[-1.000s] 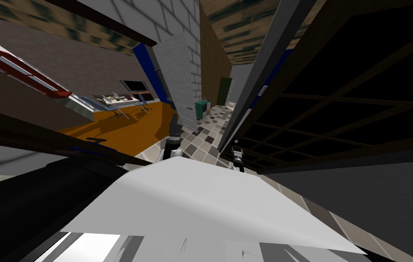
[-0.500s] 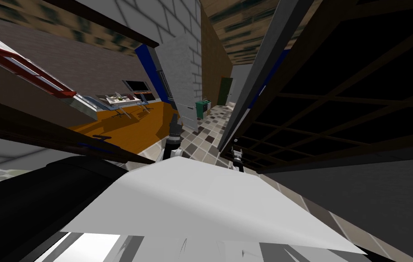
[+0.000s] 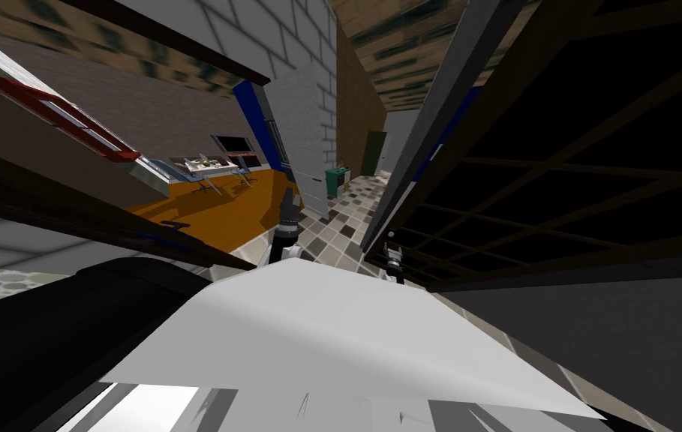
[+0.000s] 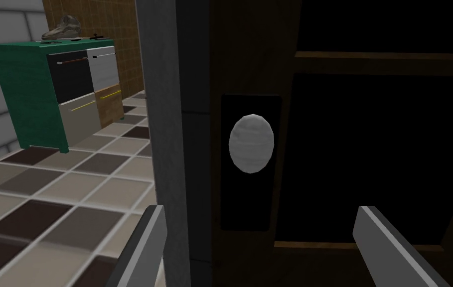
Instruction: Pull the door open
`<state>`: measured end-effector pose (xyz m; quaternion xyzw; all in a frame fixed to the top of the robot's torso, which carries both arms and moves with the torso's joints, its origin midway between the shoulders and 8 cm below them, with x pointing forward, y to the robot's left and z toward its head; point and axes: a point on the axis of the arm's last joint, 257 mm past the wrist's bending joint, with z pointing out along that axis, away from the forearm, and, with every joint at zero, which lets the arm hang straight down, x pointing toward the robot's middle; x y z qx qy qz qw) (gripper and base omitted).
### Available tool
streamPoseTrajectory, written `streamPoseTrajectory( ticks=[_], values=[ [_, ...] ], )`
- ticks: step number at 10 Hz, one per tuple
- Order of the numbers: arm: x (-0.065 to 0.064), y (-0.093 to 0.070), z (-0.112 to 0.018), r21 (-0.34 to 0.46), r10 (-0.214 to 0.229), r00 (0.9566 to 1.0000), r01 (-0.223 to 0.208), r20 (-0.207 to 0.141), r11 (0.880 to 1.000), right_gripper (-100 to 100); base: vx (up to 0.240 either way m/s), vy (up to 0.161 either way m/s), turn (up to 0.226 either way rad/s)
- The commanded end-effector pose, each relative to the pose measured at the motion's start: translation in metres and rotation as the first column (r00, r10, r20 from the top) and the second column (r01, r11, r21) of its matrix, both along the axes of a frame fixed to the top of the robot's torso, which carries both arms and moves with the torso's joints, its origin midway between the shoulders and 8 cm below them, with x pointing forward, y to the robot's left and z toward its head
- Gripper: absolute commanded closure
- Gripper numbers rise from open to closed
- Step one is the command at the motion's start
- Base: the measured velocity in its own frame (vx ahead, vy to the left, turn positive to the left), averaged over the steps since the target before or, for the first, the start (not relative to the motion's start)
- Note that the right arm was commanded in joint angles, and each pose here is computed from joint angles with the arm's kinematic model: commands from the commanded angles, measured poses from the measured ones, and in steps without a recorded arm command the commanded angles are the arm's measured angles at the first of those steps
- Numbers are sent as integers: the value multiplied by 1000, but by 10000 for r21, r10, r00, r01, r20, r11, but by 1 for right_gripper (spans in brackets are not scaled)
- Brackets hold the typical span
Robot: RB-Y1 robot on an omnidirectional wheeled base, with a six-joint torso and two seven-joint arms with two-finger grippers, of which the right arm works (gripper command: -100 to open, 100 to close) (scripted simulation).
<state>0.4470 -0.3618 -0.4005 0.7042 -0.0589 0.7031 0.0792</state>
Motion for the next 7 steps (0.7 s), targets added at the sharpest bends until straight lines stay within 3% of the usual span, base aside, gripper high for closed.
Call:
streamPoseTrajectory(
  ticks=[1, 6, 7],
  values=[
    [-6, -13, -1, 9, -150, 9999, 150, -7, 9999, -100, 177, -10, 88],
    [-28, -60, 0, 4, -696, 9976, 696, 26, 9976, -100, 206, -8, 112],
    [-26, -56, -1, -10, -629, 9980, 629, 8, 9980, -100, 97, -10, 16]
  ],
)
